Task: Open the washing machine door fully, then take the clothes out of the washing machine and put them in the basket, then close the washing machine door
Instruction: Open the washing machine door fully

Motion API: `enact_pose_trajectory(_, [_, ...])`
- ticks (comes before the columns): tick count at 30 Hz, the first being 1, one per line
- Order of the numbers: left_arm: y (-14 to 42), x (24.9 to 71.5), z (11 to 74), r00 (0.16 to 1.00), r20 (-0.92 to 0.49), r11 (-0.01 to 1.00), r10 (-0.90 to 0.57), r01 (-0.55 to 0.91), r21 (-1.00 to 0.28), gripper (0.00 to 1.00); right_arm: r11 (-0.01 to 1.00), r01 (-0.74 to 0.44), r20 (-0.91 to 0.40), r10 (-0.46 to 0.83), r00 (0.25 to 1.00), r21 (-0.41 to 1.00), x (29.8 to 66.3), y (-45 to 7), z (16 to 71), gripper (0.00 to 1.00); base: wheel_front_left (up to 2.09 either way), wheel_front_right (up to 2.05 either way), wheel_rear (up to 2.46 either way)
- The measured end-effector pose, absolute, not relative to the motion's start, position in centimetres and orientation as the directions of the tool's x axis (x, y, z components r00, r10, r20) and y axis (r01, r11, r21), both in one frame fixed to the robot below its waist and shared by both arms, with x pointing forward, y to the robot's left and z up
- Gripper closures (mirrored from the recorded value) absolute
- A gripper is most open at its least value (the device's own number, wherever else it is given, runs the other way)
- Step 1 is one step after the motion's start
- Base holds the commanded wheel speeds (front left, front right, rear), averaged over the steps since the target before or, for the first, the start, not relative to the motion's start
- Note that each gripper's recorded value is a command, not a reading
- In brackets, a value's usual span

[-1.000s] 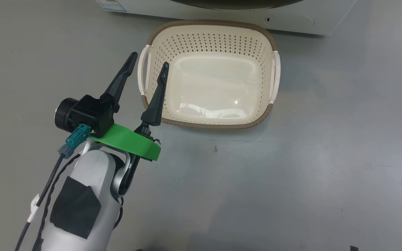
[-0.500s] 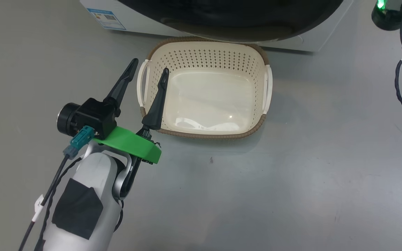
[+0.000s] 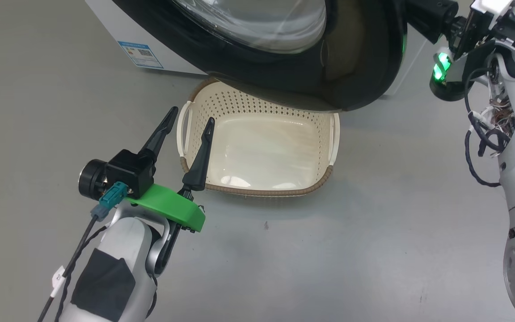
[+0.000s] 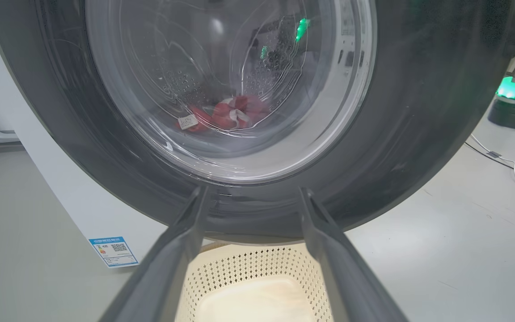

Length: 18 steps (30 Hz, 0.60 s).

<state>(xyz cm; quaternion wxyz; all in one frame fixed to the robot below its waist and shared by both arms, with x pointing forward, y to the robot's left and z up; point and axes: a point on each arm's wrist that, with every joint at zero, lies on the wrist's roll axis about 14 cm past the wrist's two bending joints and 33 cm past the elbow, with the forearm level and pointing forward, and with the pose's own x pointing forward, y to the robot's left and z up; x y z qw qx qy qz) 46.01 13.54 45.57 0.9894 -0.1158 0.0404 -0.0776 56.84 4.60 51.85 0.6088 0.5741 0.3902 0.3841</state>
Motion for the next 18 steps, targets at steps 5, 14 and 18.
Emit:
enact_pose_trajectory(5, [13.8, 45.2, 45.9, 0.987, -0.062, 0.965, -0.149, 0.131, -0.226, 0.0, 0.031, -0.012, -0.025, 0.933, 0.36, 0.999, 55.0, 5.2, 52.1, 1.0, 0.0, 0.0, 0.0])
enact_pose_trajectory(14, [14.3, 43.5, 46.7, 0.99, -0.054, 0.968, -0.129, 0.114, -0.226, 0.0, 0.024, -0.001, -0.022, 0.959, 0.283, 1.0, 51.3, 6.6, 52.3, 1.0, 0.0, 0.0, 0.0])
enact_pose_trajectory(18, [14.7, 42.5, 46.9, 0.992, -0.056, 0.969, -0.112, 0.096, -0.227, 0.0, 0.024, 0.005, -0.024, 0.969, 0.246, 1.0, 49.5, 7.2, 52.4, 1.0, 0.0, 0.0, 0.0])
